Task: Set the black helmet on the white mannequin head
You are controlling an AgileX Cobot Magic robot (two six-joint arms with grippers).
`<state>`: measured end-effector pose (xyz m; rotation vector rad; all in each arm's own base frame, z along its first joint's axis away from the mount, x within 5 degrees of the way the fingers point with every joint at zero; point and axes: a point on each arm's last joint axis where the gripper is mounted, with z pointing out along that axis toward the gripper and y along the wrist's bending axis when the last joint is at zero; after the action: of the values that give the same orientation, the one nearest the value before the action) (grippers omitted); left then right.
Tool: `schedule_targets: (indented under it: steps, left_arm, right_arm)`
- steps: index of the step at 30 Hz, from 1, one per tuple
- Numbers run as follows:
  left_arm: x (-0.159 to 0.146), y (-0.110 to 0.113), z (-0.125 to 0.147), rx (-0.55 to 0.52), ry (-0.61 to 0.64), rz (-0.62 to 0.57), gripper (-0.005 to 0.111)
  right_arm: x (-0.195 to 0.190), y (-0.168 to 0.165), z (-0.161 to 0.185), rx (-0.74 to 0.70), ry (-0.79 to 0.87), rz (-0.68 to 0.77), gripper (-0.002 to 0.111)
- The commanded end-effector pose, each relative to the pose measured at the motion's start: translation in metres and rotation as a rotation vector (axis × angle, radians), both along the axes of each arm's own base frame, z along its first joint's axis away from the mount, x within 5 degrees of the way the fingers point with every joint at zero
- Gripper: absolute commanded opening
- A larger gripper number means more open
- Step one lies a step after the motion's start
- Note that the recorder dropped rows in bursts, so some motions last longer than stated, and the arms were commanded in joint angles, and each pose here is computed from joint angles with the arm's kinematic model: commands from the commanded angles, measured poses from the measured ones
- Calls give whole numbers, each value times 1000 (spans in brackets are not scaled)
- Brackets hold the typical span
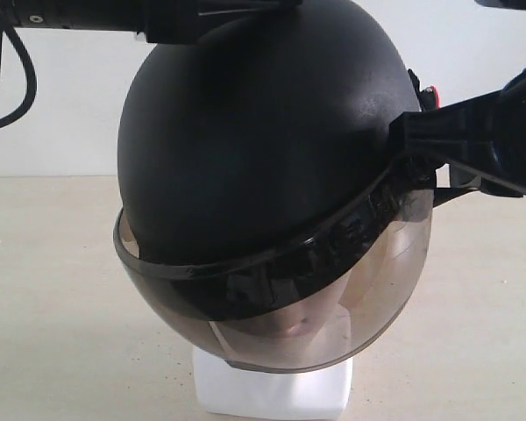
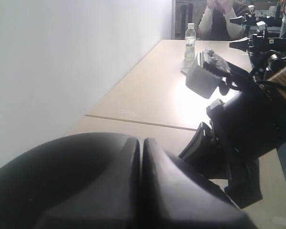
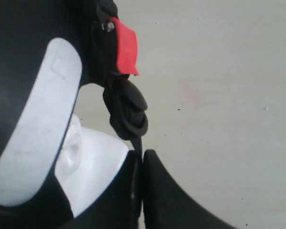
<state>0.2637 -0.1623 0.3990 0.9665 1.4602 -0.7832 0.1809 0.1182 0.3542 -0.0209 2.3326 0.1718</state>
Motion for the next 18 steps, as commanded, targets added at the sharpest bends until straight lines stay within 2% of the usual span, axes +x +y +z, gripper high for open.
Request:
schedule_targets:
  steps: [1,9,18]
  left_arm:
    - [-1,3,4,15,-21,36,4]
    - [-10,7,18,9,-69,36,4]
    - [-11,8,17,25,-41,41,4]
  right_arm:
    - [-3,-17,-6,-136,45,-67,0]
    - [-3,-19,-6,-159,48,-79,0]
    - [-4,-21,-7,-173,64,-94,0]
